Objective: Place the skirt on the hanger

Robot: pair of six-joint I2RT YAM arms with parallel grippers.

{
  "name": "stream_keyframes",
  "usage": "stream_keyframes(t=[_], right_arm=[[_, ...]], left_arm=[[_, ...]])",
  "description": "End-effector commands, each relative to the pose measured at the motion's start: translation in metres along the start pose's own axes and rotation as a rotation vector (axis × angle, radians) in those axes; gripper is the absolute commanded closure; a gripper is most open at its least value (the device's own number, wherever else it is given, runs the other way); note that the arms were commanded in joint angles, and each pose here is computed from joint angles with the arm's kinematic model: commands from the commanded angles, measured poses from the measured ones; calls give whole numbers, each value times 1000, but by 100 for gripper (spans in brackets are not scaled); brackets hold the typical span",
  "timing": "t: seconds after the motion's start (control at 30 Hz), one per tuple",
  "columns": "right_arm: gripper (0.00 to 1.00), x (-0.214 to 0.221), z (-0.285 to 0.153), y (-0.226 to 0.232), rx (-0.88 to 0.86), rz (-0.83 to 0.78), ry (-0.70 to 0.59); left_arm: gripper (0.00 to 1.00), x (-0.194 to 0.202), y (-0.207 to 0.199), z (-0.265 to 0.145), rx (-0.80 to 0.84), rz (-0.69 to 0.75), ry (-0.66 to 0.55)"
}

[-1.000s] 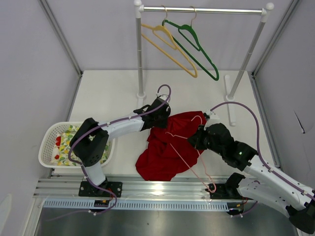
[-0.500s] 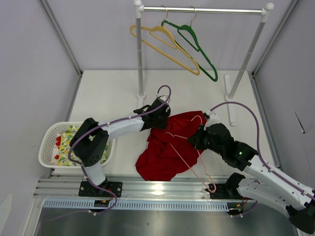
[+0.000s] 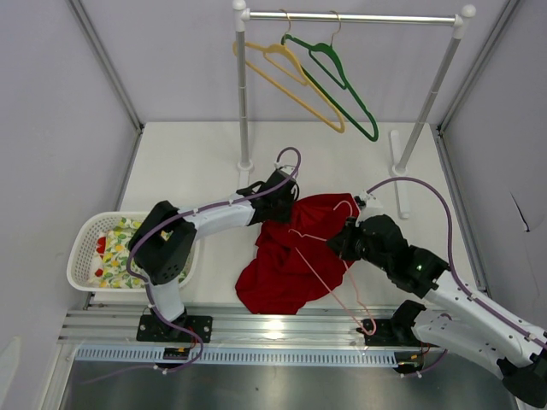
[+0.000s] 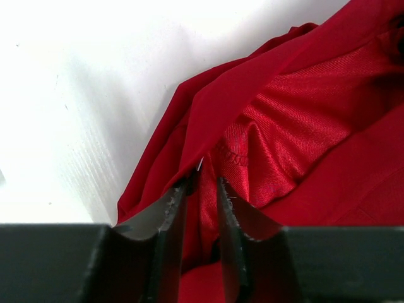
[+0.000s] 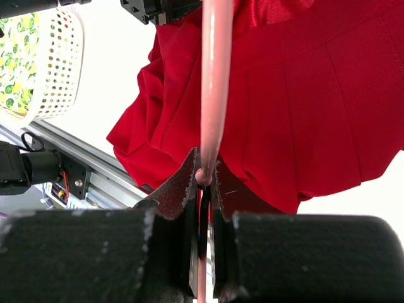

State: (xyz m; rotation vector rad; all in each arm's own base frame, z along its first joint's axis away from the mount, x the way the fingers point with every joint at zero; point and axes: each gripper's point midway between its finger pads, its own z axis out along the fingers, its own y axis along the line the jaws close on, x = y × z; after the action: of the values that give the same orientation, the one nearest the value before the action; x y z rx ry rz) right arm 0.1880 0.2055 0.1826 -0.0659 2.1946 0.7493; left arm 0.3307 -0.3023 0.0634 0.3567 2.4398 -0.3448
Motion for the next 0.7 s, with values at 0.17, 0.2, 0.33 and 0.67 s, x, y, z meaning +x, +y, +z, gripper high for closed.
stream_keyframes(t=[0.17, 0.2, 0.33, 0.67], right_arm=[[100, -3, -6, -4, 20, -16, -16], [100, -4, -6, -4, 22, -16, -20], [100, -13, -11, -7, 42, -24, -61], [100, -61, -27, 9, -7, -52, -249]], left_arm=[[91, -33, -5, -6, 27, -9, -80], [92, -33, -4, -7, 27, -8, -80], [100, -36, -2, -11, 32, -3, -95], [100, -54, 2, -38, 119, -29, -187]])
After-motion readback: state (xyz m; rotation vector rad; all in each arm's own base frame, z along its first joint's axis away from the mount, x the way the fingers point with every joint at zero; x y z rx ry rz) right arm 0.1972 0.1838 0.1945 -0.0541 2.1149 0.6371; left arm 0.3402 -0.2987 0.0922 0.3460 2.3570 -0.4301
